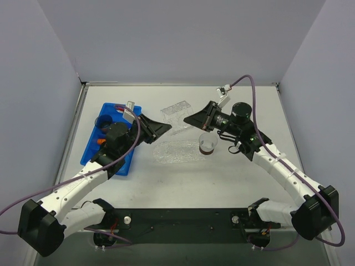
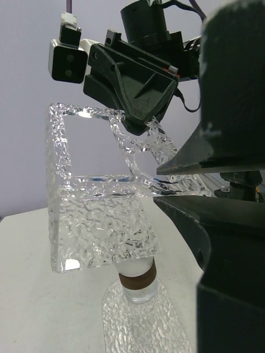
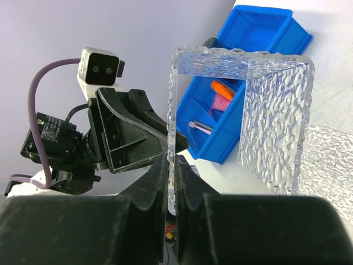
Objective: Prepare toiletry sets of a toothbrush and toothpaste on the tray
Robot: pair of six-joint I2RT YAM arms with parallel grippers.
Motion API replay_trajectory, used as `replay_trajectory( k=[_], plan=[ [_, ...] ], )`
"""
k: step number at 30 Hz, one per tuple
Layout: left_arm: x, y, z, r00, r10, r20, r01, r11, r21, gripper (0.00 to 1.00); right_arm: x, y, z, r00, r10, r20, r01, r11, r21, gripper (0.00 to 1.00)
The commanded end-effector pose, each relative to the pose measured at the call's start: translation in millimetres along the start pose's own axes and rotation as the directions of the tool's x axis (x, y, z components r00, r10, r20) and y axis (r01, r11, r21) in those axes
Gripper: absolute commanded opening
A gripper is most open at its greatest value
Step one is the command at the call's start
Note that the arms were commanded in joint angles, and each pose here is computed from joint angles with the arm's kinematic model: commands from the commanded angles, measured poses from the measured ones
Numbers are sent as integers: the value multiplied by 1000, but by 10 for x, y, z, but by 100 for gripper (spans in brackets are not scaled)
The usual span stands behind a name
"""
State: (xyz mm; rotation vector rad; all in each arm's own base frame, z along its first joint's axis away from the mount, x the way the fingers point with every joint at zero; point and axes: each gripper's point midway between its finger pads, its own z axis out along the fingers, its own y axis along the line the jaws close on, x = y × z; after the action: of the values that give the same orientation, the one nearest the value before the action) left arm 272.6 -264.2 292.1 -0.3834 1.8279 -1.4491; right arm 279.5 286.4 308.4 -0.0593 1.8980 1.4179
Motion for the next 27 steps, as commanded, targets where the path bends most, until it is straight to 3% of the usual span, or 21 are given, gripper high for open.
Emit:
replay_trajectory(
  k=[1,5,9,15,24,27],
  plan=[
    [-39,-409,-19,1000,19,-7,-17,985,170,28,-187,279,-81,997,-17,72,25,993,-112,0],
    [-25,-479,-27,1000,22,-15,-19,978,209,19,-181,213,-64,998,8,67,-1,995,-104,0],
    [-12,-482,-28,1000,24,-19,-20,975,220,0,-142,55,-28,998,36,49,-33,998,-55,2],
    [18,-425,-19,999,22,-24,-16,975,220,0,-105,-117,-21,999,21,31,-22,999,26,25],
    [65,-261,-5,999,40,-26,-34,980,197,0,-95,-245,-69,1000,-20,21,18,993,113,42],
    [52,-185,-1,999,53,-12,-50,985,165,0,-136,-303,-145,994,-104,25,97,972,213,47]
  ],
)
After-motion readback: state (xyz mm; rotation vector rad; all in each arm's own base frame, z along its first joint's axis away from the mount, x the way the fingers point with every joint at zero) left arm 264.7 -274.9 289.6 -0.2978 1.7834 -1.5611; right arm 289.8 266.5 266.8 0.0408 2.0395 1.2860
